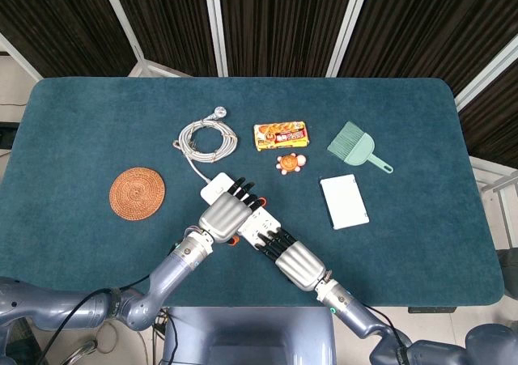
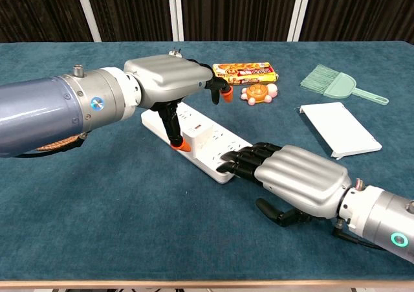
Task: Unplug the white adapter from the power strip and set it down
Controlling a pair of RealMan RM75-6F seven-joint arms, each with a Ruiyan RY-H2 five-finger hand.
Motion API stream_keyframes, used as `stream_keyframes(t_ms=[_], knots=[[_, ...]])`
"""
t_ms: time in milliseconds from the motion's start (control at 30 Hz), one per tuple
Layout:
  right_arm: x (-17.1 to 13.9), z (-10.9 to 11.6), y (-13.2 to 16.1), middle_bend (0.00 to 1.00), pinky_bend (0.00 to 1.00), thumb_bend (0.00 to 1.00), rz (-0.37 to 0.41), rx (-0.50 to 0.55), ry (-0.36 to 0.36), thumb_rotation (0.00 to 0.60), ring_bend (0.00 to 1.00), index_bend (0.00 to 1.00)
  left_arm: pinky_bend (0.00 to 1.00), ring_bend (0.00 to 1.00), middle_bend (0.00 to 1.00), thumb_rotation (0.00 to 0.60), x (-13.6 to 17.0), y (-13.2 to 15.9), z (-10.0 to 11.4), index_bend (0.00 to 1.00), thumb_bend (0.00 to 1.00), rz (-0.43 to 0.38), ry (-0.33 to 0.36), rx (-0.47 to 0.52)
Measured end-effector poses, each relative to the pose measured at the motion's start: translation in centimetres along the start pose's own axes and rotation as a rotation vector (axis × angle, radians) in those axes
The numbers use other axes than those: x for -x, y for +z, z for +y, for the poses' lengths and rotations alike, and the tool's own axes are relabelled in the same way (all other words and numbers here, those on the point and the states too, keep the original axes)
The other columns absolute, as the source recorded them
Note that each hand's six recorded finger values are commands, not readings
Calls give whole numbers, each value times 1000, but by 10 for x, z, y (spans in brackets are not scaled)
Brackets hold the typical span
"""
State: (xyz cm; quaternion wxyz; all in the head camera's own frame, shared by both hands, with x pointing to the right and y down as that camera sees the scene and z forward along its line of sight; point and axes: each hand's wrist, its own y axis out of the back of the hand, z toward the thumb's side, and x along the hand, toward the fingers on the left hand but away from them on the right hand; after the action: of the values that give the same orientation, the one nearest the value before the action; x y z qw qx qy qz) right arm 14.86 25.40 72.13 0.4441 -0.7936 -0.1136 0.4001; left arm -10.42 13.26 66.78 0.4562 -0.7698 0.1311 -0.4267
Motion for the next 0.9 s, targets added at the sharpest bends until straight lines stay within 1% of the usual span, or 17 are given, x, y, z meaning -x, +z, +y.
stream_keyframes(t_ms=[267,467,600,900], knots=[[-1,-2,-2,107,141,696,-8,0,7,600,115,162,27,42,257,600,-8,-3,-6,227,51,6,-17,-32],[-3,-2,-6,109,141,695,-19,-2,6,600,116,162,30,52,288,600,-11,-3,-17,269,52,5,-40,-45],[-4,-2,-8,110,141,695,-25,-4,7,600,118,162,32,61,313,600,-13,-1,-21,311,52,1,-42,-43],[-6,-3,-11,111,141,695,-36,-3,10,600,118,162,44,68,334,600,-15,-2,-28,327,66,4,-48,-53]])
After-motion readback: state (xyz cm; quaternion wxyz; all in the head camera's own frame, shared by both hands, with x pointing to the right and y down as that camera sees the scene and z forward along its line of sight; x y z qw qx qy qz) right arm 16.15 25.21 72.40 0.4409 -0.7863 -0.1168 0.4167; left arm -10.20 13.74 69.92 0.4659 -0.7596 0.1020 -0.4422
